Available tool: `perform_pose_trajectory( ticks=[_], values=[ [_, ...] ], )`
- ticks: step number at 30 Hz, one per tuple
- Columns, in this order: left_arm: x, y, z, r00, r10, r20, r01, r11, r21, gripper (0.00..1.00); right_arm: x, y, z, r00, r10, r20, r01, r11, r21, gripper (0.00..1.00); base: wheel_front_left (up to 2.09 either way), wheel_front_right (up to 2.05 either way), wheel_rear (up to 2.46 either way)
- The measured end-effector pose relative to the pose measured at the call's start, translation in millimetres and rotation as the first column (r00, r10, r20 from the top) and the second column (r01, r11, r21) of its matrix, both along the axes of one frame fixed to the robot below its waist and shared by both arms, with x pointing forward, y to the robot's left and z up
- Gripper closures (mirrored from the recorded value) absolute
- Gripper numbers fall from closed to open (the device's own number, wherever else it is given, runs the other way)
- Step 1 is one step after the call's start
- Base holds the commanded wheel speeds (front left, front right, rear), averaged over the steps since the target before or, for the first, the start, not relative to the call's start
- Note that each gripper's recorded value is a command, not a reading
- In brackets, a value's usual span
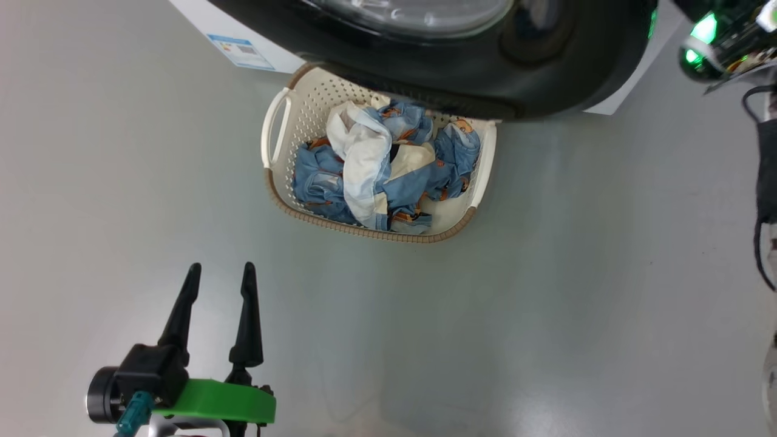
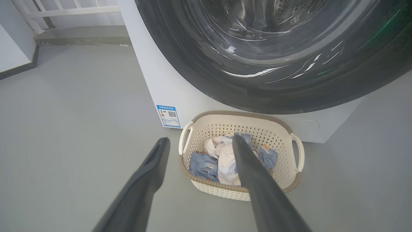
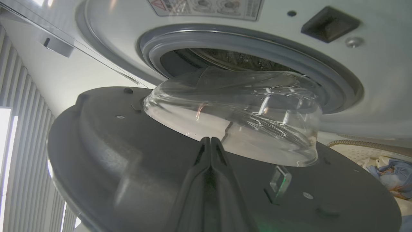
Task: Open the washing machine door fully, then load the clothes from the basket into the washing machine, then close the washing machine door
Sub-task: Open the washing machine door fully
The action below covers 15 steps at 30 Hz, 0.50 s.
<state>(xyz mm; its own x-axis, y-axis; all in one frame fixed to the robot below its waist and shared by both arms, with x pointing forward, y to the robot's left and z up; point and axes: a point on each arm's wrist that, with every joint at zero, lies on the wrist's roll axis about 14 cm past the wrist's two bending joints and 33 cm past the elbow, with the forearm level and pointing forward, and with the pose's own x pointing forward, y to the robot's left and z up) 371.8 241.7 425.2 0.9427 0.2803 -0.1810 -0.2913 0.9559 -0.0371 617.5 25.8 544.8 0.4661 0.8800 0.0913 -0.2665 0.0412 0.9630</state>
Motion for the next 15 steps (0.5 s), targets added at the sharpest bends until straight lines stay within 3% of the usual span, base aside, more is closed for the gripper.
perform_pose_trajectory(
  ticks=[8,15],
  values=[
    [2.4,-3.7,4.2,1.0,-0.012,0.018,0.012,1.0,-0.009,0.0,-33.9,16.2,-3.6,0.992,0.122,-0.006,-0.123,0.992,-0.041,1.0,0.0,0.0,0.0],
    [4.2,-7.2,12.1,0.999,-0.022,0.047,0.023,1.0,-0.017,0.0,-74.9,35.7,-4.8,0.968,0.252,-0.01,-0.252,0.965,-0.077,1.0,0.0,0.0,0.0]
  ],
)
